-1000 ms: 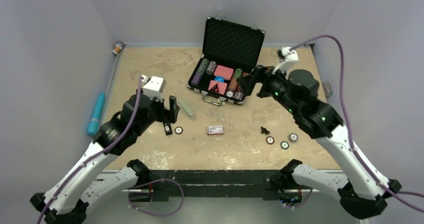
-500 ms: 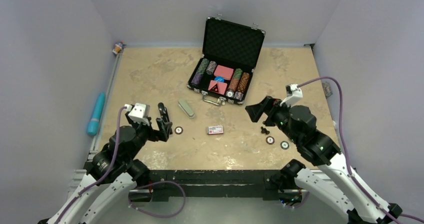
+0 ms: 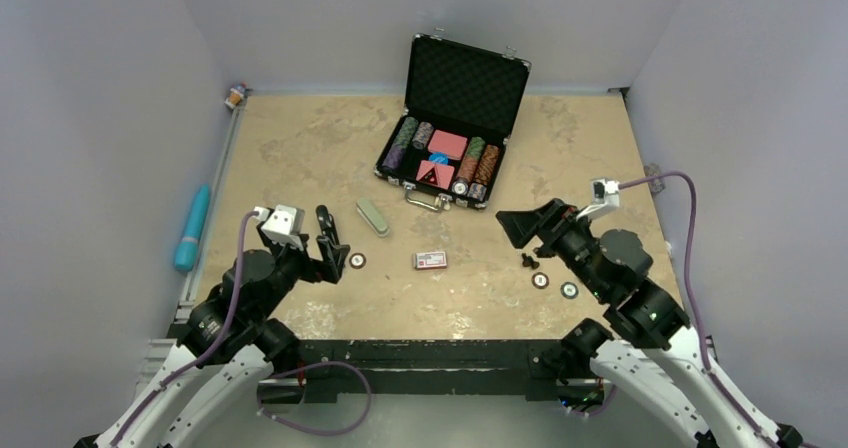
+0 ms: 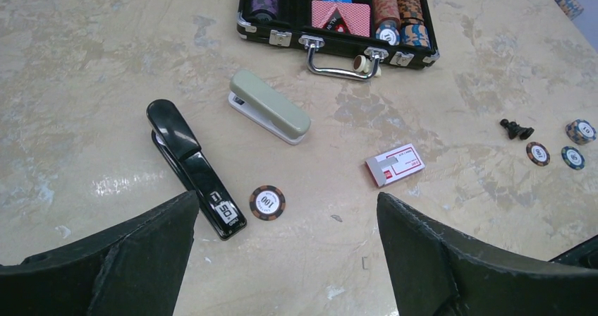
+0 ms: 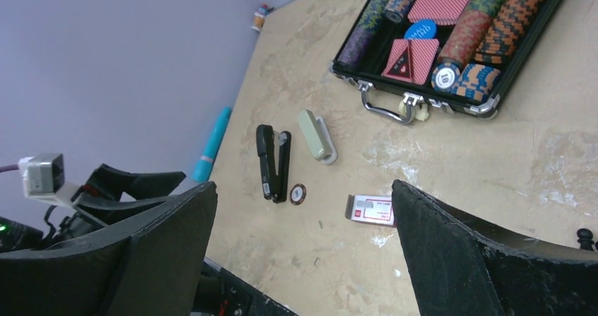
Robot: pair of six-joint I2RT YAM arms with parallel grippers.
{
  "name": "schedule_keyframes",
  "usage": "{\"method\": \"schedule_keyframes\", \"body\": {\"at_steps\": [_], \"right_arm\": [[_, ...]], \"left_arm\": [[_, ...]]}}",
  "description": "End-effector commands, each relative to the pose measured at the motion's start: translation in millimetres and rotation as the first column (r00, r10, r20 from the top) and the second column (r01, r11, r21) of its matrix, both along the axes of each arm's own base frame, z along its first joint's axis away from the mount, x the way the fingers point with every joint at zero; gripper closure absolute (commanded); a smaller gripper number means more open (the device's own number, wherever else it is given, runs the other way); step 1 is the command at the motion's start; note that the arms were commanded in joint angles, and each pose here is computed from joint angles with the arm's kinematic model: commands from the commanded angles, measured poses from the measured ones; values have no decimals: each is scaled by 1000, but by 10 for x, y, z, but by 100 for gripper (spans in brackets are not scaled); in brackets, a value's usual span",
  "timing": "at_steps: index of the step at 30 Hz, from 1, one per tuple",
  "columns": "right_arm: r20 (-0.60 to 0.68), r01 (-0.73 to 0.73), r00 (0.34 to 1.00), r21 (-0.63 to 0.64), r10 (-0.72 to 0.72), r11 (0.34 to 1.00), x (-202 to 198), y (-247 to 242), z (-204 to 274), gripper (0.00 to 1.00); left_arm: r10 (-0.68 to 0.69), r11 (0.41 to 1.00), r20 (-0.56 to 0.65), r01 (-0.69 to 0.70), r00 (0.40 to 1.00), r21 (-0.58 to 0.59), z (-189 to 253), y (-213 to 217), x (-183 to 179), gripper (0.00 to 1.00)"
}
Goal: Unload the staples from the stapler
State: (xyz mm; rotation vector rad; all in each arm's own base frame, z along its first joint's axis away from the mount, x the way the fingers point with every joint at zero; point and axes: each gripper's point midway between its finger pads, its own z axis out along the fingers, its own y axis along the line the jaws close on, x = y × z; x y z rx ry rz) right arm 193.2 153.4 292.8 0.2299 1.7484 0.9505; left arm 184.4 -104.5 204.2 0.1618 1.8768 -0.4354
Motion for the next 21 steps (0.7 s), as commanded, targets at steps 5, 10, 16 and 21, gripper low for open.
{"method": "schedule_keyframes", "body": {"at_steps": [5,10,16,21], "right_arm": [[-60,-43,997,-29,42,999,175,243,-132,1],[-34,-38,999,-18,38,999,203,251,-74,1],[-8,-30,1000,2,30,1000,208,236,-6,1],[-24,-27,999,-17,27,999,238,248,-47,2]], "left_arm": [[-3,1000,8,3,1000,-27,23,-71,66,0],[-2,1000,10,2,1000,-30,28,-69,64,0],[-6,1000,7,6,1000,-29,19,-78,65,0],[-10,1000,7,10,1000,-28,7,-91,72,0]]}}
